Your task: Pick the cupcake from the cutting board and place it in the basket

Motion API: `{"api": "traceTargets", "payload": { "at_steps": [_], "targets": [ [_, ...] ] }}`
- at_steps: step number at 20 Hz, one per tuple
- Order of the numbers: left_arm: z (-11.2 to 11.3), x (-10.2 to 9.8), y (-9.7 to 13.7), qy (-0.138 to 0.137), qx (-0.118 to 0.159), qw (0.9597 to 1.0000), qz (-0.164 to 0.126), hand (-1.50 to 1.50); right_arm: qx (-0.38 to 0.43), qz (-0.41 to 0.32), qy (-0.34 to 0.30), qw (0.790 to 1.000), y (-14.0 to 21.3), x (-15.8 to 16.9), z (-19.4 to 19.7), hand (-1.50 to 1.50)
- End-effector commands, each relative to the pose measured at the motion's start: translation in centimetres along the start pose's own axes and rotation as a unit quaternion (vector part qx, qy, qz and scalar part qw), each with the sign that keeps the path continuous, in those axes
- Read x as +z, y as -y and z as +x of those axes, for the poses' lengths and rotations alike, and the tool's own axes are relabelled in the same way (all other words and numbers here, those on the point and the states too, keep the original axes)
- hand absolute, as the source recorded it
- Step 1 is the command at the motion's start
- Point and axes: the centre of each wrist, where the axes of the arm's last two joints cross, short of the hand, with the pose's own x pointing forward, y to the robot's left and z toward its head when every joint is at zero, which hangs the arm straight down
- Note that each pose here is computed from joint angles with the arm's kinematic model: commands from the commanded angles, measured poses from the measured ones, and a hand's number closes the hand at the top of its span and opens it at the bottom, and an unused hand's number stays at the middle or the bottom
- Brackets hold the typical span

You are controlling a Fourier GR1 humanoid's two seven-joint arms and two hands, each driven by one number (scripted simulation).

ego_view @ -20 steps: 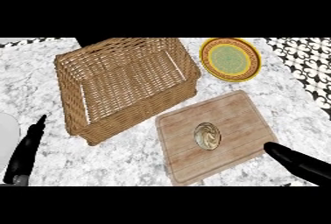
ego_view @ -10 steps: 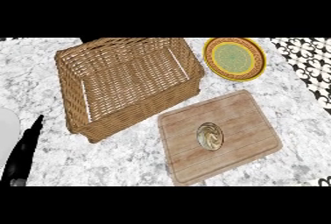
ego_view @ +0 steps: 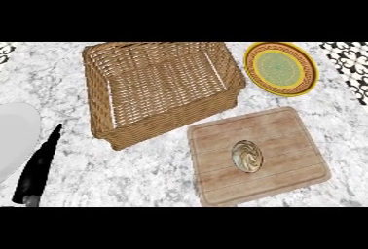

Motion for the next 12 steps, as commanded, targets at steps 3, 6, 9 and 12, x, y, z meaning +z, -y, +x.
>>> {"api": "traceTargets", "payload": {
  "at_steps": [3,6,9,12],
  "targets": [
    [0.8,-0.2,1.0,0.001,-0.009,0.9997,-0.023,0.0,0.053,0.001,0.01,0.999,-1.9,4.0,2.8,-1.5],
    [1.6,-0.1,1.1,0.007,-0.017,0.9996,-0.023,0.0,0.038,-0.004,-0.002,0.999,-2.7,5.2,2.9,-1.5],
    [2.0,-0.7,0.5,0.008,-0.017,0.9991,-0.039,0.0,0.03,-0.021,-0.007,0.999,-4.2,4.8,1.2,-1.5],
    [2.7,1.2,1.8,0.015,-0.013,0.9993,-0.032,0.0,0.02,-0.033,-0.018,0.999,-5.2,4.7,1.0,-1.5]
  ]
}}
